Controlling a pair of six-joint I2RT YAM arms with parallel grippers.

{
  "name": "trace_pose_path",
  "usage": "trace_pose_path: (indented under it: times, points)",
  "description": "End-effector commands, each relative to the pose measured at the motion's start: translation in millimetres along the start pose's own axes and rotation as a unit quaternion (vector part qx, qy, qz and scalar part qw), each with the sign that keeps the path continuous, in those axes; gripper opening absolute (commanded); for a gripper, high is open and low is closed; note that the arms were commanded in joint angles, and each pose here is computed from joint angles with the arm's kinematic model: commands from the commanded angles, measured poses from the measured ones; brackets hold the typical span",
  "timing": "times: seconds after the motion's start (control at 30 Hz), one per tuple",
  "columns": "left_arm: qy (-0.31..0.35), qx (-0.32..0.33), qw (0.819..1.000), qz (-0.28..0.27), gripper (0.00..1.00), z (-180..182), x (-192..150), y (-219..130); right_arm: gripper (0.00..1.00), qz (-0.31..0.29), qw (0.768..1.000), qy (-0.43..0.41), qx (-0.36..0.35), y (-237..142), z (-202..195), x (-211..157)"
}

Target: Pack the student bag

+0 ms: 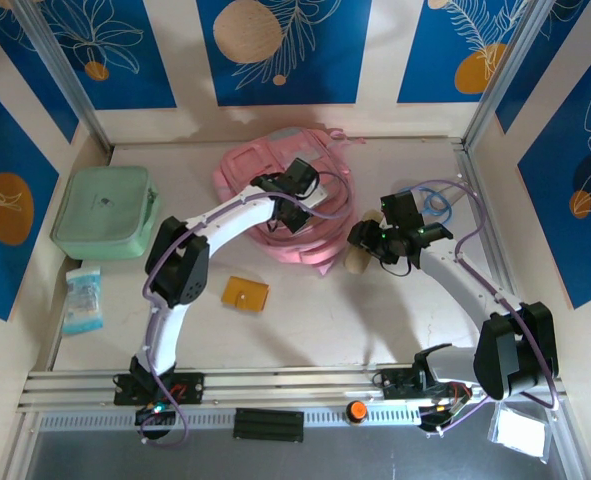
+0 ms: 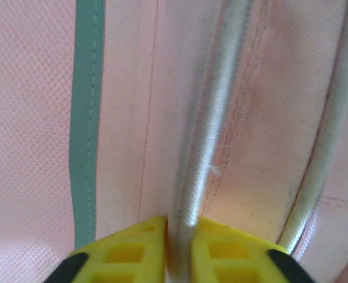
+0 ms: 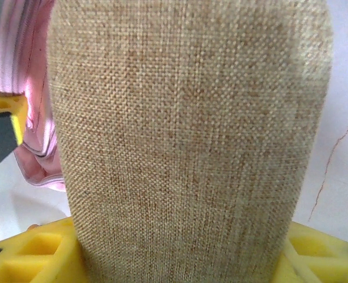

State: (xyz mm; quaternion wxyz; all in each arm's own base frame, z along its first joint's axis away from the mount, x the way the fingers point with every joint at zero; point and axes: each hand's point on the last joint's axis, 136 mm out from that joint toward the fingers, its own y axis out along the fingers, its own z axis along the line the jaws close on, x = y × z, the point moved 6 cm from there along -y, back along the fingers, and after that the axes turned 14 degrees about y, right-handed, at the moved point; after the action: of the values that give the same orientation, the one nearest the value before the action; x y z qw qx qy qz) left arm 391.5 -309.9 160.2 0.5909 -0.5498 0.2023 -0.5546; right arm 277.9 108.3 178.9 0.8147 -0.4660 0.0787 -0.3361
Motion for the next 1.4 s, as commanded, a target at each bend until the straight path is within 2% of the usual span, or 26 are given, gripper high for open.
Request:
trace_pose_path:
  times: [0.0,0.3,0.5,0.67,0.8,1.0,1.07,1.23,1.37]
  points:
    - [-0.034,0.042,0.996,-0.067,0.0,24,16,-47,0.55,0.008,1.0,0.01,0.027,-2,1,-1]
    - [-0.054,0.023,0.984,-0.167,0.0,25,33,-109,0.55,0.025,0.996,0.011,0.086,-8,12,0]
    - [-0.071,-0.008,0.962,-0.263,0.0,22,49,-163,0.56,0.051,0.987,0.016,0.149,-12,34,2]
    - [-0.092,-0.01,0.945,-0.314,0.0,25,57,-197,0.56,0.08,0.98,0.049,0.177,-1,54,11]
    - [-0.113,0.017,0.936,-0.332,0.0,35,59,-211,0.55,0.099,0.975,0.091,0.176,19,69,25]
    - [-0.139,0.037,0.934,-0.328,0.0,44,63,-208,0.56,0.116,0.967,0.127,0.187,55,107,46]
    - [-0.139,0.03,0.934,-0.329,0.0,44,65,-207,0.59,0.124,0.965,0.14,0.182,71,118,50]
    - [-0.147,0.03,0.931,-0.333,0.0,46,67,-208,0.79,0.145,0.959,0.15,0.19,99,141,56]
    - [-0.149,0.03,0.932,-0.328,0.0,46,65,-206,0.83,0.135,0.967,0.14,0.164,97,137,47]
